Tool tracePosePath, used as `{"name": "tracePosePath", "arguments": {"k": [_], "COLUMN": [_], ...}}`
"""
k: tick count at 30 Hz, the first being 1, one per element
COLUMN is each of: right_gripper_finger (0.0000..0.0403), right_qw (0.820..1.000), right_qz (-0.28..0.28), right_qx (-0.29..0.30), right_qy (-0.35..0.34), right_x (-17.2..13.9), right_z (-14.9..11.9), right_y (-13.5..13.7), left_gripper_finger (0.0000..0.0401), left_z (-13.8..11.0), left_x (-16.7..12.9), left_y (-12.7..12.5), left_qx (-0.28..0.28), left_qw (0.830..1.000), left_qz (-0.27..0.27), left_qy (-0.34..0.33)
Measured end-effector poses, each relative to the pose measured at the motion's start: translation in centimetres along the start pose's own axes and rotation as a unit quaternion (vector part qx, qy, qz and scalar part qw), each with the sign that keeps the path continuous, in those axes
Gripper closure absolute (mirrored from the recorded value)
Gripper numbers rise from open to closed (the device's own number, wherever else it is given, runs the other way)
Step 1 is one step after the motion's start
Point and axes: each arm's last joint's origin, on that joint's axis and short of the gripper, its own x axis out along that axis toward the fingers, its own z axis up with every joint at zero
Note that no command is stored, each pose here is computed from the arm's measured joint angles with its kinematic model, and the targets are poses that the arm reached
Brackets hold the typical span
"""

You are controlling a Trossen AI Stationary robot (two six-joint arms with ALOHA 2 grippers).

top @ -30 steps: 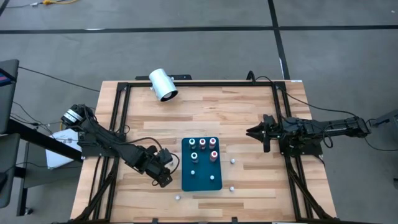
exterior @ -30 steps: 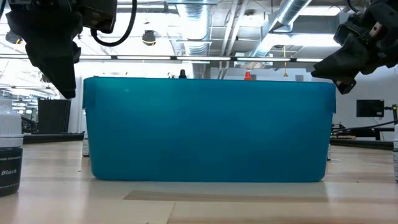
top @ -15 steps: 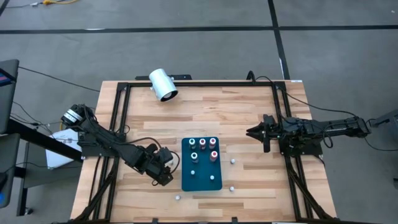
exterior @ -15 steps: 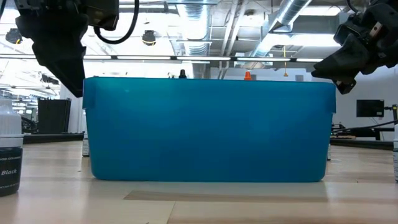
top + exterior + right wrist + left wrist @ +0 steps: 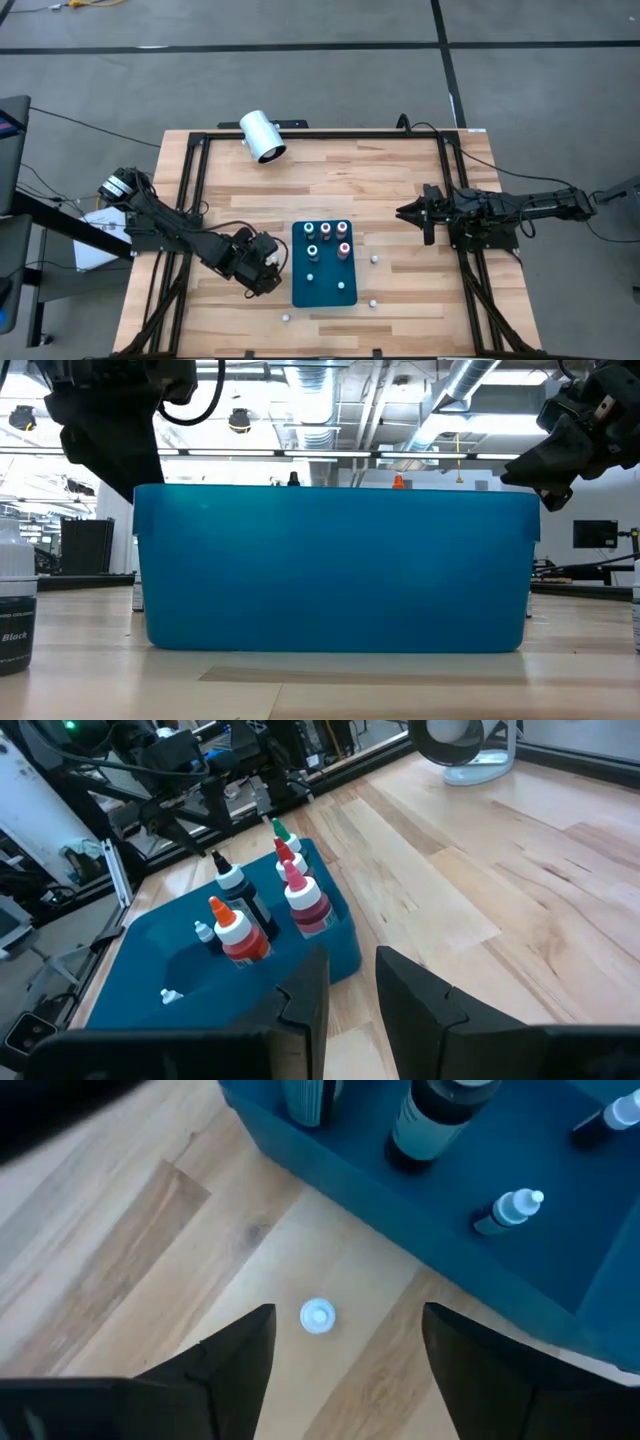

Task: Pick & Place food coloring
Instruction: Put the top small black food coloring bottle into the blue container

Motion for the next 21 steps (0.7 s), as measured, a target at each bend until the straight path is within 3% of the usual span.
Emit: {"name": "tracePosePath", "arguments": {"k": [8, 21], "right_gripper_finger": [0.0327, 0.0327], "right_qw": [1.0, 1.0], "right_qz": [0.0, 0.0], "right_qx": [0.0, 0.0], "right_qy": [0.001, 0.001], "right_x": [0.0, 0.0], "right_z": [0.0, 0.0], "right_y": [0.0, 0.0], "left_gripper_finger": [0.0156, 0.0156], "left_z": [-1.2, -2.3], "left_x": [1.2, 1.5], "left_y": [0.8, 0.6], "left_qx": [-0.035, -0.027], "left_qw": [0.999, 1.0], "left_qz": [0.006, -0.009], "left_qy": [0.012, -0.013]}}
